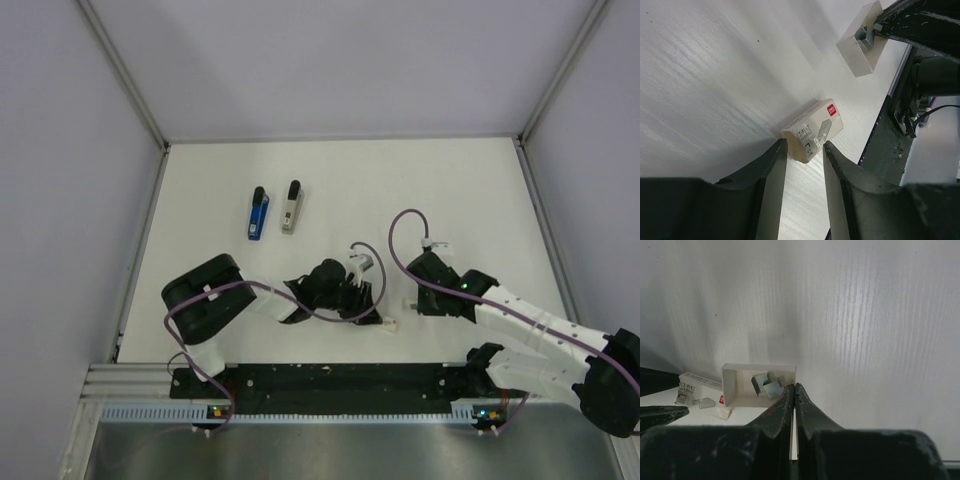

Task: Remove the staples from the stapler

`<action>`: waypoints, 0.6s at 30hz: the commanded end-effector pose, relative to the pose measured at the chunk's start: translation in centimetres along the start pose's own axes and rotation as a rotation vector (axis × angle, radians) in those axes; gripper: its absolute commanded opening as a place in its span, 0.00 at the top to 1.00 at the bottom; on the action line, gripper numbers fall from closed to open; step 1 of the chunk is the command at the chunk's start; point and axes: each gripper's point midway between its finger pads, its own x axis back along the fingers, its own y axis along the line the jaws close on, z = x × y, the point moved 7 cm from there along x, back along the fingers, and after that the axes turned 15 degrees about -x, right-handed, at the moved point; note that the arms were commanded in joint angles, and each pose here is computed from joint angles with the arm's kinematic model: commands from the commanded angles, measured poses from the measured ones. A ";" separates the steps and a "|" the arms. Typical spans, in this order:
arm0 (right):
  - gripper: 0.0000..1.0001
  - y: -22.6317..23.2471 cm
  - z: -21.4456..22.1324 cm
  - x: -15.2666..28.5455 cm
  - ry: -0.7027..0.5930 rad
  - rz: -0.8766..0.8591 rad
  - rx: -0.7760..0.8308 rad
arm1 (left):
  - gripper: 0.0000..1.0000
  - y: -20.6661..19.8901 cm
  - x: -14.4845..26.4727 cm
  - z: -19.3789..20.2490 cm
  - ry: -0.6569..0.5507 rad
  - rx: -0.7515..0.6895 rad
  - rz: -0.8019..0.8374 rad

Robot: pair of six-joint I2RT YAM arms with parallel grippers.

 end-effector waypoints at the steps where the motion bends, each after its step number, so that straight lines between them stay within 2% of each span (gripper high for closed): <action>1: 1.00 0.3 -0.2 0.3 -0.023 -0.035 -0.010 | 0.60 -0.4 -0.5 -0.2 -0.002 -0.008 0.017; 7: 1.00 0.3 -0.1 0.2 -0.021 -0.037 -0.010 | 0.67 -0.4 -0.8 -0.1 0.003 -0.009 0.018; 18: 1.00 0.3 0.1 0.3 -0.012 -0.050 -0.006 | 0.93 -0.3 -0.4 -0.5 -0.022 -0.017 -0.025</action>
